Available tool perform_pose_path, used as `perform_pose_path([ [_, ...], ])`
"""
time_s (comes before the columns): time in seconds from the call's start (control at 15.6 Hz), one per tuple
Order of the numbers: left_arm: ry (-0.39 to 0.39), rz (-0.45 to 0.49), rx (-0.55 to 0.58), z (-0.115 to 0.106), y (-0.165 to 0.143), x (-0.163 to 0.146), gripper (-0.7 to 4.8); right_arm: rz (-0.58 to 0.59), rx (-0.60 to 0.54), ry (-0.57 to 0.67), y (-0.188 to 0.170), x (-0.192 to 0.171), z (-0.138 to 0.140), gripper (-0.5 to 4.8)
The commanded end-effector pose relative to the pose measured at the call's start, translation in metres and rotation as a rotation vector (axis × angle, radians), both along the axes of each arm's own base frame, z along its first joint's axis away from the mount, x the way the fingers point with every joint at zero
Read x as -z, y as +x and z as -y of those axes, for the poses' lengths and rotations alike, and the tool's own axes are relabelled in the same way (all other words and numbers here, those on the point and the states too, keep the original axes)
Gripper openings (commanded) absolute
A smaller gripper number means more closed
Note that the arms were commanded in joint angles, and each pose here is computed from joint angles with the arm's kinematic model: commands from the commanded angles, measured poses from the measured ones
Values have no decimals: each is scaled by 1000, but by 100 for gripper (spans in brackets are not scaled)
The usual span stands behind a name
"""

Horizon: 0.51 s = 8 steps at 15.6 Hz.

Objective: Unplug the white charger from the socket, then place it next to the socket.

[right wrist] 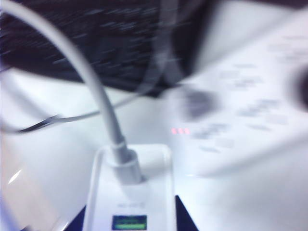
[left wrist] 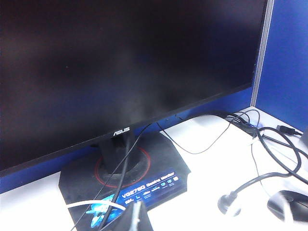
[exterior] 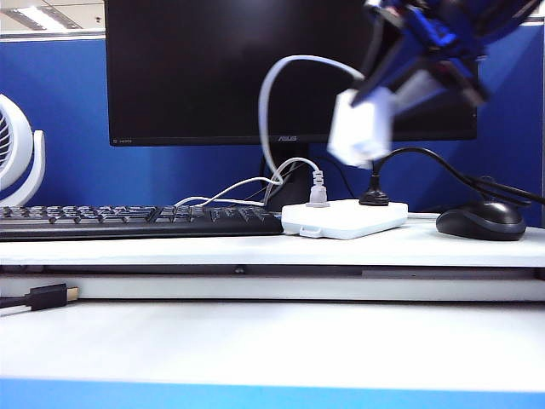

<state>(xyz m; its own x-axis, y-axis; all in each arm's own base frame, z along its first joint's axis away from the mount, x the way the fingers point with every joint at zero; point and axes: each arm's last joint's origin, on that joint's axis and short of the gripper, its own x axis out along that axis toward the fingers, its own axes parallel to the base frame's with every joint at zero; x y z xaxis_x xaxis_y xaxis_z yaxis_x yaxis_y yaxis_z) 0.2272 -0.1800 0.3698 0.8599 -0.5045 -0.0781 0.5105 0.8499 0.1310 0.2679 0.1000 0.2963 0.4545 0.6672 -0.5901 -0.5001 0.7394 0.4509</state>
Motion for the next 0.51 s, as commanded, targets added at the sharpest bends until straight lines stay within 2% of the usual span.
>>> perform_pose_path([
  [0.06,-5,13,-2,-1,-1,-2,-5,-26,193,-79,5,1,16,84],
  [0.19,-5,13,-2,-1,-1,-2,-5,-68,294,-65,9,4,18,84],
  [0.38,-5,13,-2,-1,-1,-2,-5,-259,428,18,20,23,15,84],
  [0.51,-5,13,-2,-1,-1,-2,-5,-331,473,55,26,31,13,83],
])
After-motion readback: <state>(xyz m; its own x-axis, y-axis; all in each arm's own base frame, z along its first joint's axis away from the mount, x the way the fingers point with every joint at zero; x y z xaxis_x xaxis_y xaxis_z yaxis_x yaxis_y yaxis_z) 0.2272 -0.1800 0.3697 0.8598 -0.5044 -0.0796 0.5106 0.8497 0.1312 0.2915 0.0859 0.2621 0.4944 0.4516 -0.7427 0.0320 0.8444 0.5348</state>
